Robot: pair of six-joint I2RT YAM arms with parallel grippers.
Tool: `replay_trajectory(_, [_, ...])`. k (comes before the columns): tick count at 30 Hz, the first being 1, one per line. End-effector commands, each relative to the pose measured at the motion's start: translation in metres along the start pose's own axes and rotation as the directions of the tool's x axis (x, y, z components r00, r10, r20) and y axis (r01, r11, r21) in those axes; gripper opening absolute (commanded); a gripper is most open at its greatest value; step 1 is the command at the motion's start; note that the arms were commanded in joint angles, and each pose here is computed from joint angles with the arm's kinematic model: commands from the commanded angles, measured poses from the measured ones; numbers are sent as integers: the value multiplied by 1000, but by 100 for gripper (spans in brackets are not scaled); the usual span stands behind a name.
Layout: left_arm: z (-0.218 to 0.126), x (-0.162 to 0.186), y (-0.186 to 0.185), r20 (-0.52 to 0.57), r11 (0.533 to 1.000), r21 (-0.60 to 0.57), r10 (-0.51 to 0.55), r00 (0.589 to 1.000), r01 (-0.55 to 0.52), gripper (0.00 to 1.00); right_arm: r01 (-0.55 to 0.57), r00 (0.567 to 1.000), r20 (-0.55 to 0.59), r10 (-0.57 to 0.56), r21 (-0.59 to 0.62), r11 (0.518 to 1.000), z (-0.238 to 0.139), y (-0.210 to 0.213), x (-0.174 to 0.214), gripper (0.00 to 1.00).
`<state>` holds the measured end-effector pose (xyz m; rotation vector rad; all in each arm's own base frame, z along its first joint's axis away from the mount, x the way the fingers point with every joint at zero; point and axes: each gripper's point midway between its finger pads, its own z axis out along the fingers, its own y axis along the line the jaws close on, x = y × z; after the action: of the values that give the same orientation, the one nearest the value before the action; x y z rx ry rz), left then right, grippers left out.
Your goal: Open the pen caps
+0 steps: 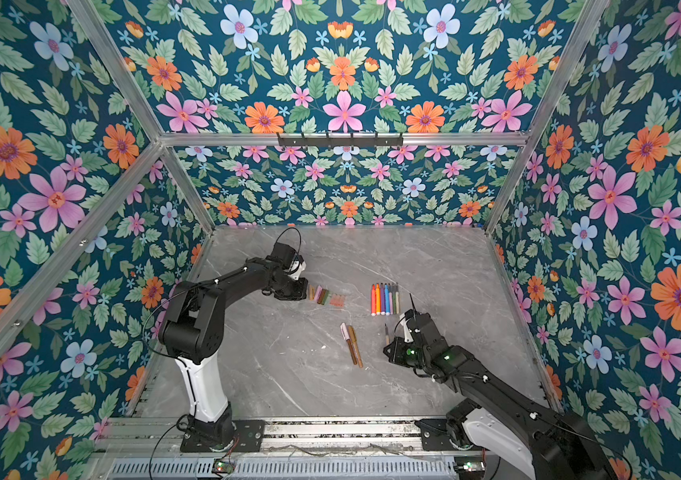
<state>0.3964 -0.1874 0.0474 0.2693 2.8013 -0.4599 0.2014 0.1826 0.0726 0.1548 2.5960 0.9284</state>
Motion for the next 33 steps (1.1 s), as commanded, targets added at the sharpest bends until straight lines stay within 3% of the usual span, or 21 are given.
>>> replay_trajectory(1, [-2,1,10,-7,999,-42,15,1000,-15,10,-4,1000,3,4,-10,1000,0,3,-3,0])
replay_trajectory(7, [15,-9,23,-40,999,-44,-14,999,12,8,-13,1000,-4,13,-5,1000,2,1,-3,0])
replay_trajectory(15, [30,-20,13,-56,1000,23,-18,998,19,9,-16,1000,-6,16,-3,1000,3,0,-3,0])
replay_trajectory(27, [33,-14,4,-65,997,72,1,998,4,20,-19,1000,-14,19,-4,1000,5,0,-3,0])
replay_trajectory(33, [36,-11,2,-72,997,75,6,997,-1,20,-21,1000,-13,21,-3,1000,5,0,-3,0])
